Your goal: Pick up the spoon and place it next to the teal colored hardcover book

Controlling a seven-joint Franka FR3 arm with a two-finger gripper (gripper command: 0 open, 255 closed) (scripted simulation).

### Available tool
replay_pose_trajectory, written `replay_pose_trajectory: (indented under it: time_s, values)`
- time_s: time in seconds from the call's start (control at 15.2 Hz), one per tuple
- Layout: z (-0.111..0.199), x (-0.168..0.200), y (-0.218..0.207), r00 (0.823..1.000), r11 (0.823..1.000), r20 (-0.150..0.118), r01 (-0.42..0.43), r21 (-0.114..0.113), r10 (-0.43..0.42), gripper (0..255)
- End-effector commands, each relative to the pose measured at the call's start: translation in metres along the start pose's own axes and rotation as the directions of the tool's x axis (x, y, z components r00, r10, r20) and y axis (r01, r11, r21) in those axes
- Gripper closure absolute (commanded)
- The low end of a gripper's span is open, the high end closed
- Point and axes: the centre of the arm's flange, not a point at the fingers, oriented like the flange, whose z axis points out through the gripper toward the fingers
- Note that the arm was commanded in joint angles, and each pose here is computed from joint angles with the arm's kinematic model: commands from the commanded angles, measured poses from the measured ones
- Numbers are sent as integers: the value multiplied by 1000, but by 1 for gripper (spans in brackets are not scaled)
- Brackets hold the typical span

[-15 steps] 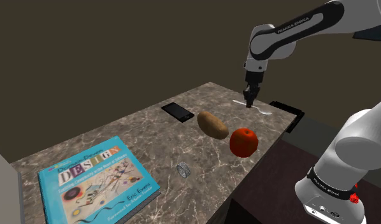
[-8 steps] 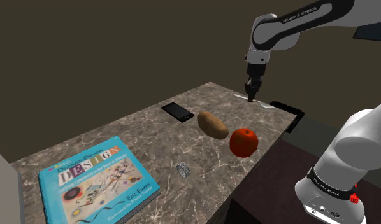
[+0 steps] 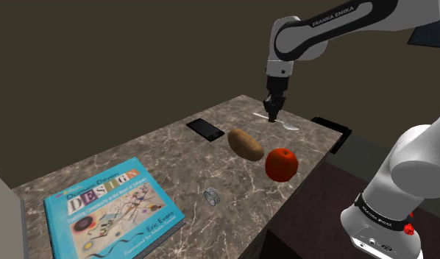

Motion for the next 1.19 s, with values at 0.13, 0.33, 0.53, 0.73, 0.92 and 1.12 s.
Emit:
replay_pose_trajectory:
  time_s: [0.13, 0.33, 0.53, 0.73, 0.92, 1.12]
  values:
    - [2, 20, -51, 1000, 1000, 0, -1, 1, 1, 255]
    - [6, 34, -88, 1000, 1000, 0, -1, 1, 1, 255]
    - [9, 48, -124, 1000, 1000, 0, -1, 1, 1, 255]
    - [13, 62, -161, 1000, 1000, 0, -1, 1, 1, 255]
    - [16, 76, -198, 1000, 1000, 0, -1, 1, 1, 255]
    - [20, 90, -235, 1000, 1000, 0, -1, 1, 1, 255]
